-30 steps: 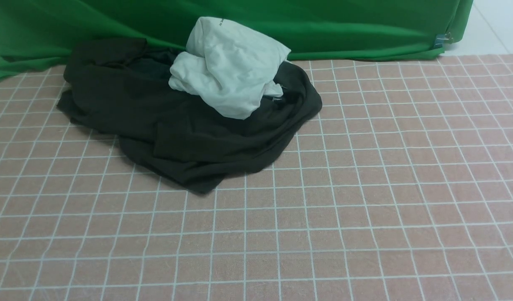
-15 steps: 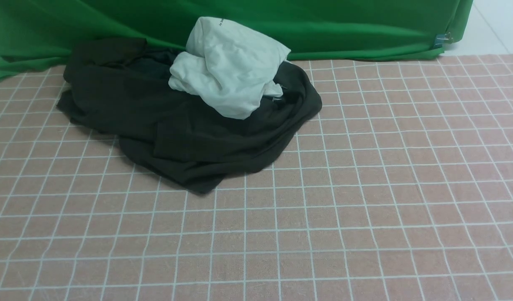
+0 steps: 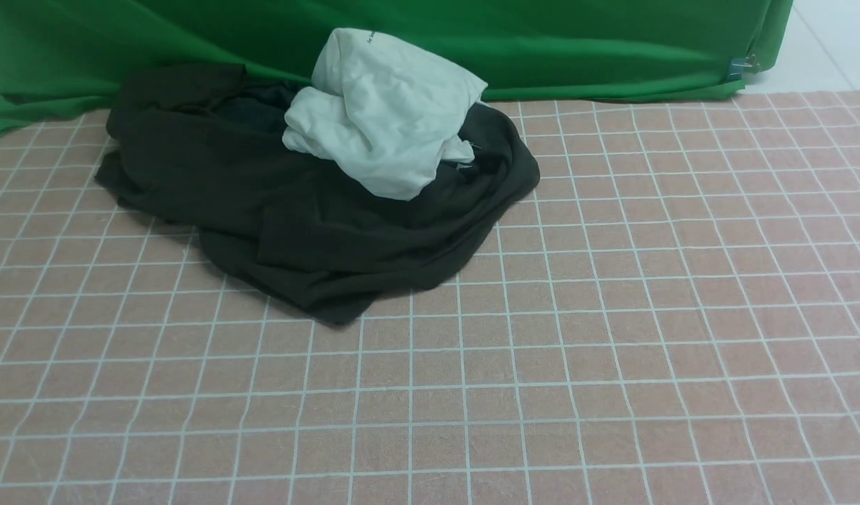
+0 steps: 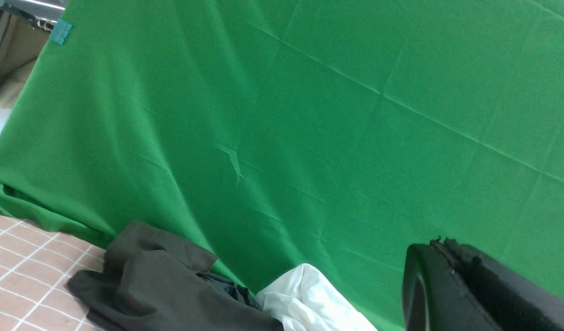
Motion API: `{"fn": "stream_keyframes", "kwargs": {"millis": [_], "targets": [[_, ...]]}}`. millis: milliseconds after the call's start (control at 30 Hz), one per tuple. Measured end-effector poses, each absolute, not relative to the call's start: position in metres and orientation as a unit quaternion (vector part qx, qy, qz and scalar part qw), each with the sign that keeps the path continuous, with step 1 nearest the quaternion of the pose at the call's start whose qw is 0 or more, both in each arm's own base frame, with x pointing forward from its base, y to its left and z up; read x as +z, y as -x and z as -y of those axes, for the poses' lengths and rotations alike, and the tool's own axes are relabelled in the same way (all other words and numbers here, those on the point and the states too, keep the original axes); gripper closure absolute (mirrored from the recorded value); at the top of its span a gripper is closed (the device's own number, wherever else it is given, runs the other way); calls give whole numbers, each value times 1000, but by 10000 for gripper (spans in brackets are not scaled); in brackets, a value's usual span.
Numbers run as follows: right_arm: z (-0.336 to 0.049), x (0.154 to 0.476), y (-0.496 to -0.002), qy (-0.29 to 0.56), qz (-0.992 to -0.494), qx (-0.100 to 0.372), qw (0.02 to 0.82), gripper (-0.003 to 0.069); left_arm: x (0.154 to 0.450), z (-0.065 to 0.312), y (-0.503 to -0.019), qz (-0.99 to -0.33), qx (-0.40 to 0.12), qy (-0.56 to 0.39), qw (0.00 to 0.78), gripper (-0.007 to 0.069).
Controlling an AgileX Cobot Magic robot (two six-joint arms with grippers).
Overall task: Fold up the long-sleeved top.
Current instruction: Spread the long sleeves with your arms and place them on the tabletop
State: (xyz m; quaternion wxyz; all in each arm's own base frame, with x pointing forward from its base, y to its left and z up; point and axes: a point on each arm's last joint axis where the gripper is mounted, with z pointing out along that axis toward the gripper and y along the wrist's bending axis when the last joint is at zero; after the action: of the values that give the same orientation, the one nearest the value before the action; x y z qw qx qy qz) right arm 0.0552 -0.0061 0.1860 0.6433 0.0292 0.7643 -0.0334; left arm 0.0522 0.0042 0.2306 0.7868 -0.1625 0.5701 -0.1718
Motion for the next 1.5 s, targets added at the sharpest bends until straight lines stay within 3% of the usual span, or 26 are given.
{"fn": "stream_keyframes", "kwargs": {"millis": [200,400,633,833,1100,1200,1267,1367,1500], "targets": [[6,186,-55,-29,-764,-33,643,418,234,-4,-51,-548,-207,180,790,607],[6,186,-55,-29,-764,-33,643,418,275,4,-44,-550,-144,82,818,607],[6,186,-55,-29,-764,-34,643,418,294,3,-80,-658,-74,42,748,607],[6,186,-55,-29,-764,-34,643,418,284,14,-122,-738,-59,-27,672,607],[6,186,-55,-29,-764,-34,643,418,268,34,-161,-864,-29,-78,497,607],[6,186,-55,-29,-764,-34,643,418,273,52,-160,-910,-54,-147,384,607],[6,186,-55,-29,-764,-33,643,418,281,63,-156,-913,-92,-185,352,607],[6,186,-55,-29,-764,-33,643,418,293,75,-151,-900,-155,-218,344,607],[6,186,-55,-29,-764,-33,643,418,296,79,-149,-891,-173,-233,348,607]]}}
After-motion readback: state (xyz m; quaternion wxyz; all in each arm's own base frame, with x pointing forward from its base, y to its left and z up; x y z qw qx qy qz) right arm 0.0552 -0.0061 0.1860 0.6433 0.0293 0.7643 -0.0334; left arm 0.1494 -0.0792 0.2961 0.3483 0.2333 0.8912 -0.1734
